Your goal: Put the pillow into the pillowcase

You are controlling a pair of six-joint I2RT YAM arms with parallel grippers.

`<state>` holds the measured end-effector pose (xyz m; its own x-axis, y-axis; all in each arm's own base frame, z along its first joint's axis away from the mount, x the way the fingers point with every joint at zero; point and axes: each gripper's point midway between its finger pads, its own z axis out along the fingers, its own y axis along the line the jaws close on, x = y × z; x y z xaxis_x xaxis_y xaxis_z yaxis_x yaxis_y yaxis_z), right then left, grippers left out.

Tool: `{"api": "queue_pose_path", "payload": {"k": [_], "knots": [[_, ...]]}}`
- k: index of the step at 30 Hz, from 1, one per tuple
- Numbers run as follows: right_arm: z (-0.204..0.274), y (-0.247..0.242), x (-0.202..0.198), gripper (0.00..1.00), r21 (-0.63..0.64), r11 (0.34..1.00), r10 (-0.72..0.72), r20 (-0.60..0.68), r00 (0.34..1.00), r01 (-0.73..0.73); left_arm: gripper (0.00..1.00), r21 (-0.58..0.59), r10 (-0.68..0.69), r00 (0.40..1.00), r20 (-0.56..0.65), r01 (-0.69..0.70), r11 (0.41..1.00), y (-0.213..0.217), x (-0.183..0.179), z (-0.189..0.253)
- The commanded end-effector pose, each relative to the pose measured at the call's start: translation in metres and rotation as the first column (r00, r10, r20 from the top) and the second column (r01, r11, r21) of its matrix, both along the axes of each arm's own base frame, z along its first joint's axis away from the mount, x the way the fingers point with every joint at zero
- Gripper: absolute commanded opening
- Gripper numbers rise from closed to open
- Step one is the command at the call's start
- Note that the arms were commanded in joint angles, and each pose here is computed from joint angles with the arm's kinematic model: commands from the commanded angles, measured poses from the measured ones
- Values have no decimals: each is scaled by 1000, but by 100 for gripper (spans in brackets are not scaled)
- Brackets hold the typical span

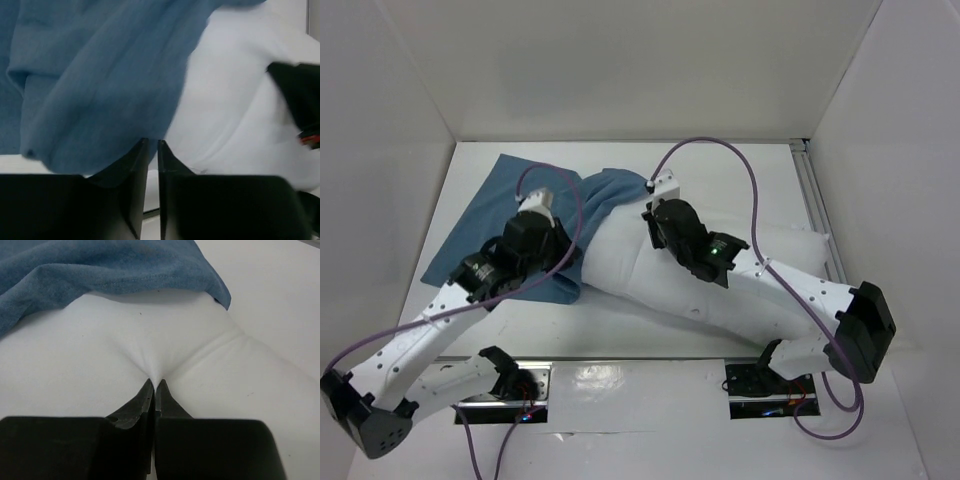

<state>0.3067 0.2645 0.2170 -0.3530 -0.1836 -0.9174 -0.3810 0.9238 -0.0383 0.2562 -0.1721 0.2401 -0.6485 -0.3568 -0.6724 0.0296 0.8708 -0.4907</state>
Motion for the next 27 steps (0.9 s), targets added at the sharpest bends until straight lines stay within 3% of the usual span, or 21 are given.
{"api": "queue_pose_path", "payload": {"k": [1, 3, 6, 9, 10, 11, 12, 25, 27], "knots": [[44, 2, 25, 0, 100, 995, -25, 63, 998, 18, 23, -43, 135, 990, 46, -133, 990, 20, -12, -14], [45, 6, 28, 0, 107, 994, -6, 57, 998, 0, 3, -71, 132, 989, 63, -128, 989, 23, -21, -20], [46, 6, 37, 0, 100, 995, 4, 57, 998, -10, 0, -52, 99, 994, 50, -97, 994, 18, -28, -48], [44, 10, 41, 0, 92, 996, 19, 51, 999, -24, 42, -14, 67, 997, 35, -67, 998, 12, -28, -69], [44, 10, 41, 0, 91, 996, 19, 51, 998, -24, 59, 3, 45, 998, 40, -45, 999, 10, -27, -71], [44, 12, 43, 0, 90, 996, 20, 50, 999, -24, 83, 28, 35, 999, 12, -36, 999, 7, -27, -86], [44, 13, 43, 0, 93, 995, 28, 48, 998, -32, 85, 38, 29, 999, 14, -30, 999, 5, -25, -88], [47, 10, 55, 0, 73, 997, 26, 54, 998, -30, 62, 196, 140, 990, 14, -140, 970, 22, -1, -125], [47, 10, 55, 0, 73, 997, 26, 54, 998, -30, 55, 210, 155, 988, 2, -152, 966, 25, 2, -131]]}}
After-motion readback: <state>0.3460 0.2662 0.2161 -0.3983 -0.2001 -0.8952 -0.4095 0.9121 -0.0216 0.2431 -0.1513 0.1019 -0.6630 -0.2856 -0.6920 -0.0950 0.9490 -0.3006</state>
